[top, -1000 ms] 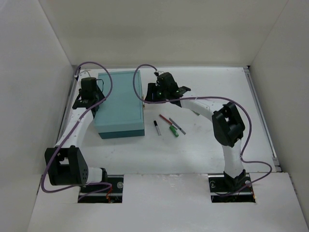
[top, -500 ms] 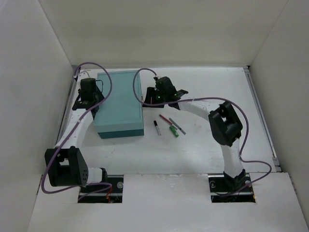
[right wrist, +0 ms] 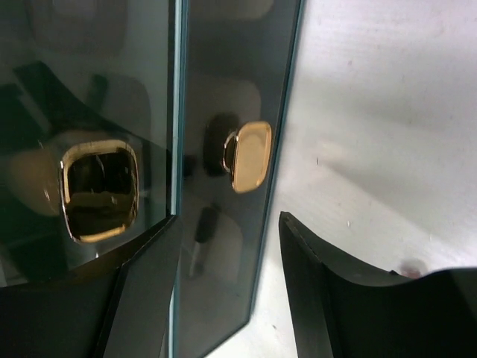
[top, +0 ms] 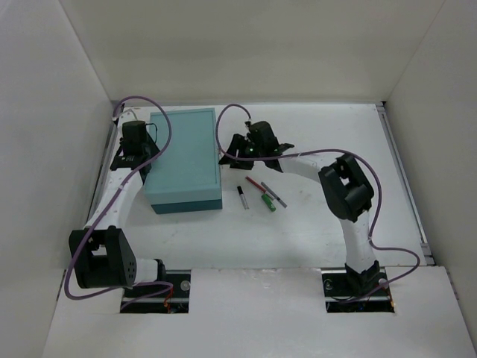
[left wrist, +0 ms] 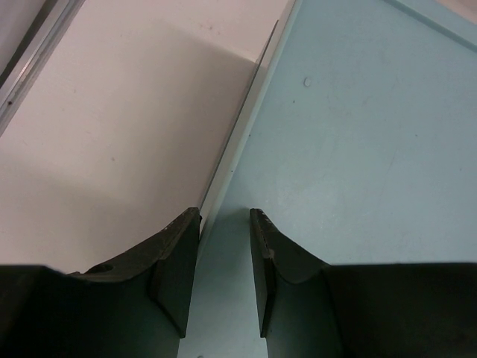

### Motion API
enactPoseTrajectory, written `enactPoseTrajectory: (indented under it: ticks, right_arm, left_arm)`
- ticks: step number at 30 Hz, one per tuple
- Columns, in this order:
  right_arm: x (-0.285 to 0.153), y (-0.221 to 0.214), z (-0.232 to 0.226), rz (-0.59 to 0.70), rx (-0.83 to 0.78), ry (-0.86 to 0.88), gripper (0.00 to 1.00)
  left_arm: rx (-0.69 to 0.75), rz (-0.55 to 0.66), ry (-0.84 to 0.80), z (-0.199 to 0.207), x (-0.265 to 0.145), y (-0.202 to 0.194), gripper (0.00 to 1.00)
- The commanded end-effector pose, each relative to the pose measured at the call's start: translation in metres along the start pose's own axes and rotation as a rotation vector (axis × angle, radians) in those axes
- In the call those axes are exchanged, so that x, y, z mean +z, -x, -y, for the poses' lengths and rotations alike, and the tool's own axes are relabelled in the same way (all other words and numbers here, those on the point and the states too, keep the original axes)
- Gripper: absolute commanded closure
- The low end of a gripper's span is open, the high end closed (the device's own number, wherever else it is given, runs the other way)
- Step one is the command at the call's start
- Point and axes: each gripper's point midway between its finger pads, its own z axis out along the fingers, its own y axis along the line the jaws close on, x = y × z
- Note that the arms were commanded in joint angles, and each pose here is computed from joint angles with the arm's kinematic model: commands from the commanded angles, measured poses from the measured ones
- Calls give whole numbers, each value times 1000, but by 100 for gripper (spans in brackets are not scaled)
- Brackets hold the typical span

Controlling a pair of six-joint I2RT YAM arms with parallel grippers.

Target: Organize the makeup

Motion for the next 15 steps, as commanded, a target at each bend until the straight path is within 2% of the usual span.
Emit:
enactPoseTrajectory:
  ticks: [1,15]
  right_arm:
    - [5,24,-31,62,42,157,39]
    - [17,26,1,43,165,185,45]
  left_arm:
    - [24,-162,4,-8,2,-47,71]
    - [14,-164,22,-13,5,-44,72]
